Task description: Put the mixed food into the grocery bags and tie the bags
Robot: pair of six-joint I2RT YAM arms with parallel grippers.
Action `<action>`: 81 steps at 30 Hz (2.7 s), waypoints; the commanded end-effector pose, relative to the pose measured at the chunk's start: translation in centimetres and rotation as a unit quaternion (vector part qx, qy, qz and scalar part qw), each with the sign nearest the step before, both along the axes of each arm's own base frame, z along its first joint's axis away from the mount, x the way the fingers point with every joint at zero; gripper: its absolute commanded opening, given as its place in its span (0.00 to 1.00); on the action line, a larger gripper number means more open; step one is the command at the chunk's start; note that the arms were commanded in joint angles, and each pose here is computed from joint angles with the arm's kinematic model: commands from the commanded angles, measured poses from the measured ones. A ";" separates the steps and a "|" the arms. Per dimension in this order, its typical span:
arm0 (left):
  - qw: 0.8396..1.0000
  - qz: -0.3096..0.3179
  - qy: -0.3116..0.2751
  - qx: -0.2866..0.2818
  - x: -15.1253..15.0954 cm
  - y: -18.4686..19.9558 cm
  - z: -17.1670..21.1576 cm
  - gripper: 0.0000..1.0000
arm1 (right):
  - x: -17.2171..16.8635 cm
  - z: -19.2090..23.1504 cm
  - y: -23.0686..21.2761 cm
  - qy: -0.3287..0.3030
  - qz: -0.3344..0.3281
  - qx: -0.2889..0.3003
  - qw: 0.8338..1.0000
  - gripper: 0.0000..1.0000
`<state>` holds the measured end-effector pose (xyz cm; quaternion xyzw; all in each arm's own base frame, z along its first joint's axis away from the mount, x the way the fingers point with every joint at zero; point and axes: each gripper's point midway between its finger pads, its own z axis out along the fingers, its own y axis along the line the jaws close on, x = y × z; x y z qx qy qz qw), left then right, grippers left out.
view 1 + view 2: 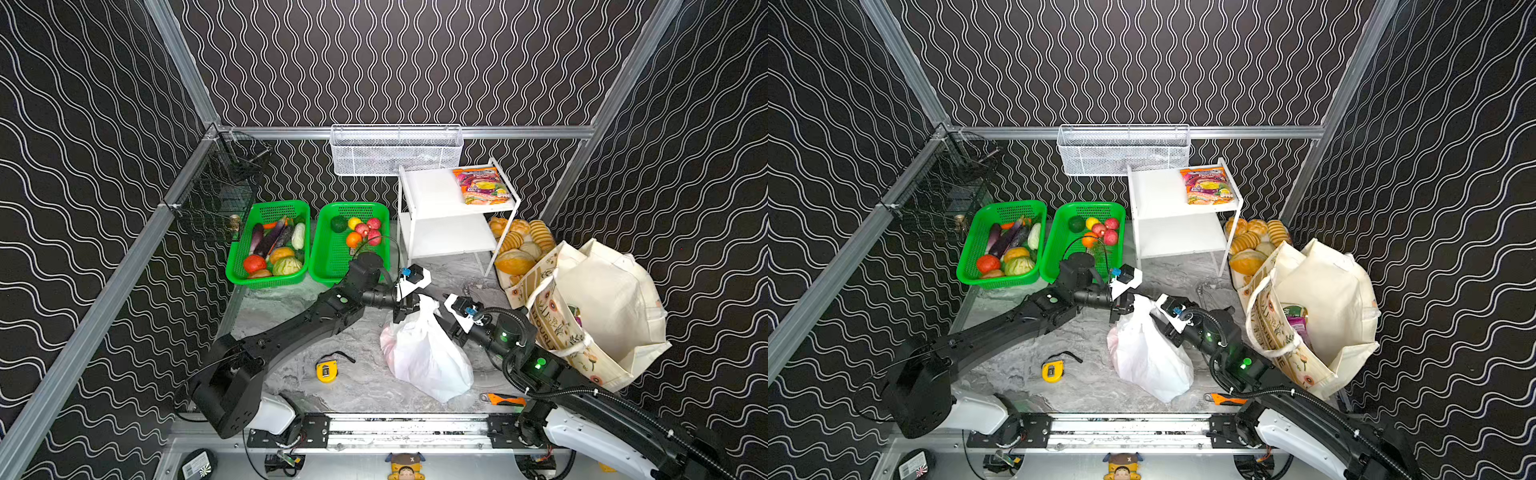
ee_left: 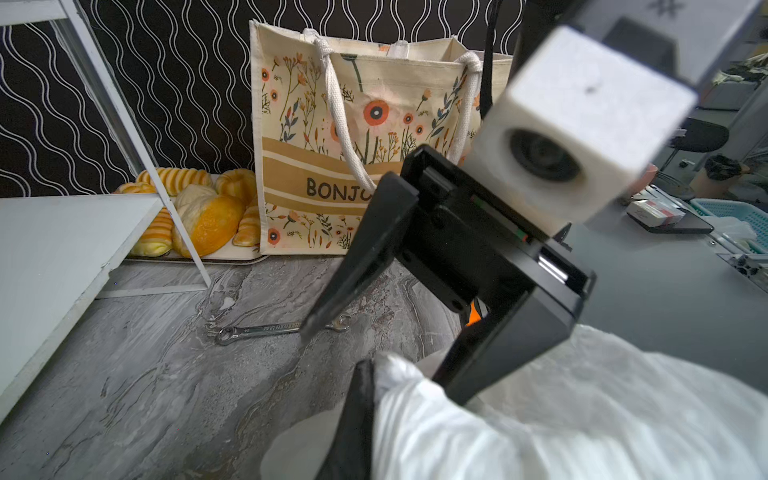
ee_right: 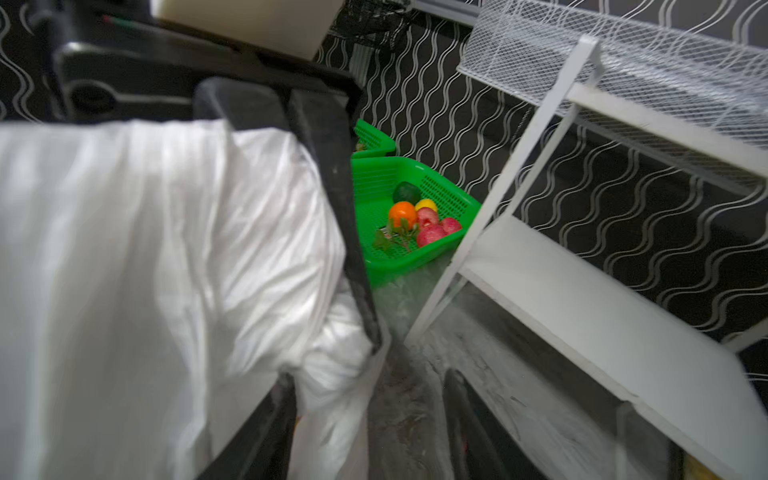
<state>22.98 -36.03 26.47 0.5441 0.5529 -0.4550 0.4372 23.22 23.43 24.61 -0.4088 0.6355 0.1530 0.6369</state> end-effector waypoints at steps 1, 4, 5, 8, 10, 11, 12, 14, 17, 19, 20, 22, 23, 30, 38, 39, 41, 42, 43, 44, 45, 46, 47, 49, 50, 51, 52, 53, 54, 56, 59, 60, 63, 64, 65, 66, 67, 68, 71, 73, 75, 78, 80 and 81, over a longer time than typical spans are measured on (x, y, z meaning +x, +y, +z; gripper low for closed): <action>1.000 -0.021 -0.003 -0.002 -0.6 0.0 0.2 0.00 | 0.4 0.6 -0.9 -0.056 -0.017 -0.052 0.997 0.57; 1.000 -0.024 -0.001 -0.001 -0.5 -0.1 0.0 0.00 | 0.1 0.9 -0.9 -0.072 -0.005 -0.082 0.994 0.56; 1.000 -0.025 0.000 -0.002 -0.5 -0.1 0.1 0.00 | 0.0 1.0 -0.9 -0.078 -0.001 -0.088 0.993 0.54; 1.000 -0.024 0.004 0.000 -0.3 -0.2 0.0 0.00 | -0.1 1.3 -0.7 -0.094 0.008 -0.096 0.991 0.47; 1.000 -0.025 0.005 0.002 -0.3 -0.2 0.0 0.00 | -0.4 1.4 -0.4 -0.101 0.020 -0.104 0.989 0.40; 1.000 -0.025 0.006 0.004 -0.3 -0.2 -0.1 0.00 | -0.4 1.4 -0.3 -0.104 0.024 -0.110 0.988 0.36; 1.000 -0.025 0.005 0.003 -0.3 -0.1 0.0 0.00 | -0.4 1.3 -0.2 -0.106 0.026 -0.115 0.987 0.32; 1.000 -0.026 0.003 0.003 -0.4 -0.2 0.0 0.00 | -0.2 1.3 -0.1 -0.104 0.027 -0.123 0.987 0.28; 1.000 -0.026 0.004 0.006 -0.4 -0.1 0.0 0.00 | -0.2 1.5 -0.2 -0.116 0.023 -0.122 0.985 0.27; 1.000 -0.027 0.006 0.007 -0.5 -0.1 -0.1 0.00 | -0.3 1.7 -0.1 -0.128 0.028 -0.123 0.984 0.26; 1.000 -0.028 0.007 0.007 -0.5 -0.1 0.0 0.00 | -0.2 1.9 0.0 -0.129 0.030 -0.122 0.984 0.25; 1.000 -0.029 0.010 0.009 -0.5 -0.1 -0.2 0.00 | -0.4 2.1 0.3 -0.129 0.039 -0.121 0.983 0.25; 0.999 -0.029 0.010 0.009 -0.5 -0.1 -0.1 0.00 | -0.6 2.3 0.6 -0.131 0.049 -0.119 0.983 0.25; 0.999 -0.042 0.019 0.021 -0.7 -0.2 -0.6 0.00 | -1.5 3.0 1.7 -0.130 0.086 -0.100 0.983 0.25; 0.999 -0.036 0.016 0.031 -0.4 -0.2 -0.8 0.00 | -1.6 3.7 1.9 -0.136 0.088 -0.083 0.983 0.30; 0.999 -0.031 0.014 0.031 -0.3 -0.2 -0.8 0.00 | -1.5 3.6 1.8 -0.134 0.086 -0.085 0.984 0.30; 0.999 -0.023 0.007 0.031 -0.1 -0.1 -0.7 0.00 | -1.6 3.5 1.6 -0.132 0.086 -0.089 0.984 0.27; 0.999 -0.020 0.003 0.030 -0.1 0.0 -0.7 0.00 | -1.7 3.5 1.6 -0.129 0.086 -0.088 0.984 0.26; 0.999 -0.016 0.000 0.029 -0.1 0.1 -0.7 0.00 | -1.9 3.3 1.5 -0.126 0.090 -0.090 0.984 0.23; 1.000 -0.013 -0.004 0.027 0.0 0.1 -0.6 0.00 | -2.1 3.3 1.6 -0.125 0.094 -0.089 0.984 0.19; 1.000 -0.010 -0.006 0.026 0.1 0.2 -0.6 0.00 | -2.3 3.3 1.6 -0.123 0.099 -0.088 0.984 0.19; 1.000 -0.007 -0.007 0.025 0.1 0.2 -0.7 0.00 | -2.5 3.4 1.7 -0.120 0.103 -0.083 0.984 0.19; 1.000 -0.007 -0.008 0.024 0.1 0.2 -0.6 0.01 | -2.7 3.4 1.7 -0.116 0.110 -0.080 0.984 0.20; 1.000 -0.010 -0.006 0.024 0.0 0.1 -0.7 0.03 | -2.8 3.7 1.7 -0.117 0.109 -0.072 0.984 0.22; 1.000 -0.012 -0.005 0.024 0.1 0.1 -0.6 0.03 | -2.7 3.8 1.7 -0.119 0.104 -0.070 0.985 0.24; 1.000 -0.015 -0.003 0.025 0.0 0.0 -0.7 0.04 | -2.5 3.9 1.6 -0.122 0.099 -0.067 0.985 0.25; 1.000 -0.015 -0.003 0.026 0.1 0.0 -0.8 0.04 | -2.4 4.2 1.4 -0.128 0.093 -0.064 0.985 0.26; 0.999 -0.015 -0.001 0.029 0.1 -0.1 -0.9 0.05 | -2.3 4.5 1.3 -0.133 0.087 -0.059 0.986 0.26; 0.999 -0.015 0.001 0.030 0.1 -0.1 -0.9 0.05 | -2.2 4.7 1.2 -0.138 0.083 -0.056 0.985 0.26; 1.000 -0.013 -0.001 0.027 0.2 -0.1 -0.8 0.06 | -2.3 5.0 1.3 -0.138 0.086 -0.052 0.985 0.26; 1.000 0.000 -0.007 0.019 0.6 -0.1 -0.6 0.07 | -3.0 5.0 2.0 -0.122 0.115 -0.042 0.985 0.36; 1.000 0.006 -0.011 0.017 0.8 -0.1 -0.5 0.07 | -3.4 4.8 2.3 -0.110 0.129 -0.040 0.985 0.39; 1.000 0.025 -0.020 0.001 1.2 0.0 0.1 0.05 | -4.2 4.3 2.9 -0.071 0.157 -0.031 0.985 0.45; 0.999 0.028 -0.023 -0.007 1.2 0.1 0.3 0.05 | -4.1 4.0 3.0 -0.061 0.156 -0.028 0.985 0.46; 0.999 0.031 -0.024 -0.015 1.2 0.1 0.5 0.05 | -4.0 3.7 3.0 -0.054 0.156 -0.030 0.986 0.47; 0.999 0.032 -0.026 -0.020 1.2 0.2 0.6 0.04 | -4.0 3.4 3.0 -0.052 0.154 -0.031 0.986 0.47; 0.999 0.031 -0.026 -0.025 1.2 0.1 0.7 0.04 | -3.8 3.3 3.0 -0.051 0.149 -0.030 0.987 0.47; 0.999 0.028 -0.023 -0.027 1.0 0.1 0.8 0.04 | -3.6 3.3 2.9 -0.054 0.140 -0.026 0.988 0.47; 0.999 0.014 -0.024 -0.038 0.5 0.1 1.1 0.04 | -3.2 2.8 2.5 -0.059 0.123 -0.043 0.990 0.51; 0.999 0.004 -0.031 -0.043 0.1 0.2 1.2 0.03 | -2.7 2.3 1.6 -0.065 0.097 -0.064 0.991 0.51; 0.998 -0.001 -0.042 -0.045 -0.3 0.4 1.1 0.03 | -2.6 2.0 0.9 -0.083 0.085 -0.085 0.989 0.50; 0.995 -0.006 -0.085 -0.058 -0.9 0.7 1.0 0.00 | -3.1 3.3 0.2 -0.085 0.079 -0.069 0.991 0.49; 0.988 0.016 -0.127 -0.083 -0.6 1.2 1.5 0.00 | -3.5 5.3 -0.1 -0.057 0.070 -0.009 0.996 0.52; 0.985 0.031 -0.140 -0.093 -0.3 1.4 1.7 0.00 | -3.6 6.0 -0.3 -0.039 0.066 0.020 0.997 0.52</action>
